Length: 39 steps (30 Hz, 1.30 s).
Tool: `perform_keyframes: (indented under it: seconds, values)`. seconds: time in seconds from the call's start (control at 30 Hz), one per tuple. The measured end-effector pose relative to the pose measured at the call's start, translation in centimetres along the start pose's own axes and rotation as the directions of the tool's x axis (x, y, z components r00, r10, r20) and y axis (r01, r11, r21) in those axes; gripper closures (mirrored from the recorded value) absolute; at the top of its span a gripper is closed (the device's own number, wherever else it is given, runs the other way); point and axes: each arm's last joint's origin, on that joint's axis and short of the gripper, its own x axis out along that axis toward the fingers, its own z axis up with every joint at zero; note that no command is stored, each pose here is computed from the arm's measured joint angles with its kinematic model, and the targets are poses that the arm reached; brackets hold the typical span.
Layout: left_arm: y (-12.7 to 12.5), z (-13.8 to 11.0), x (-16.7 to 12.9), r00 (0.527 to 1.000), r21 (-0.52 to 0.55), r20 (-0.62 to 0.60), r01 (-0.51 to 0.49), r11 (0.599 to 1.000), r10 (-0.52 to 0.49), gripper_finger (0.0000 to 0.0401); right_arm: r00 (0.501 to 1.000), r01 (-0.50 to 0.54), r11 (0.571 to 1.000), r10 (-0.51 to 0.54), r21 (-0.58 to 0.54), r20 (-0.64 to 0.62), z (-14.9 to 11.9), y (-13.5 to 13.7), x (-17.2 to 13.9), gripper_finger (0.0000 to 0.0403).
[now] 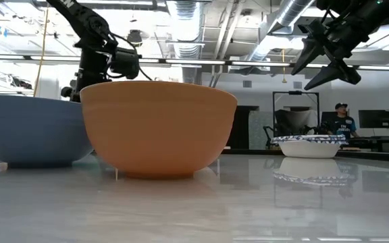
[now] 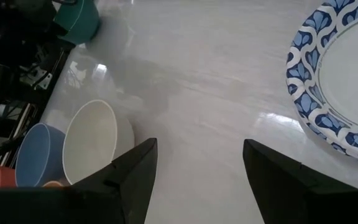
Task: Nest bowls inside each other
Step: Stack the green bowl into the blue patterned paper bowl
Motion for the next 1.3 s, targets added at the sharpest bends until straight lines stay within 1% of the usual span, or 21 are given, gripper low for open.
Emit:
perform_keyframes:
  seconds: [0.17,0.2,0.37,0.5,0.57,0.67,0.77,0.83,0.9,1.0,1.17,1.3]
  values:
    - [-0.3,0.0,0.1,1.0,0.027,0.01,0.015,1.0,-0.015,0.0373,1.0,0.0,1.0,0.0,0.001,0.0,0.0,0.0,0.0,0.0143]
    - [-0.4,0.0,0.1,1.0,0.034,0.017,0.019,0.999,-0.019,0.0386,1.0,0.001,1.0,-0.001,0.003,0.0,0.0,0.0,0.0,0.0143]
    - [-1.5,0.0,-0.5,0.999,0.097,0.049,0.012,0.995,-0.017,0.0398,1.0,-0.017,1.0,0.017,0.01,0.016,0.2,0.2,0.0,0.0143]
    - [-2.8,0.4,-1.9,0.992,0.178,0.125,-0.052,0.983,0.03,0.0399,0.995,-0.071,0.997,0.072,-0.016,0.068,0.7,0.7,0.0,0.0143]
    - [-3.5,0.6,-2.9,0.985,0.209,0.166,-0.073,0.975,0.038,0.04,0.991,-0.096,0.995,0.098,-0.028,0.094,0.9,1.0,0.0,0.0143]
    - [-4.5,1.1,-4.6,0.967,0.251,0.246,-0.124,0.96,0.061,0.04,0.985,-0.121,0.992,0.124,-0.037,0.123,1.2,1.2,-0.1,0.0143]
    - [-5.5,1.6,-6.8,0.931,0.284,0.35,-0.209,0.936,0.102,0.04,0.978,-0.137,0.99,0.142,-0.043,0.154,1.5,1.5,0.0,0.0143]
    - [-6.3,1.9,-8.2,0.893,0.301,0.429,-0.281,0.911,0.134,0.04,0.973,-0.125,0.991,0.132,-0.049,0.19,1.7,1.6,0.2,0.0143]
    - [-6.9,2.2,-9.6,0.853,0.324,0.498,-0.347,0.88,0.154,0.0401,0.959,-0.125,0.989,0.141,-0.082,0.244,2.1,2.0,0.3,0.0143]
    - [-8.0,2.5,-11.4,0.789,0.371,0.594,-0.442,0.816,0.158,0.0401,0.941,-0.117,0.982,0.157,-0.15,0.3,2.8,2.6,0.4,0.0143]
    - [-9.6,3.0,-13.4,0.672,0.403,0.726,-0.586,0.703,0.144,0.0401,0.919,-0.037,0.965,0.135,-0.259,0.37,4.6,4.3,-0.1,0.0143]
    - [-10.7,3.5,-14.3,0.609,0.434,0.787,-0.662,0.611,0.1,0.0401,0.902,0.021,0.932,0.138,-0.361,0.408,6.6,6.4,-0.5,0.0143]
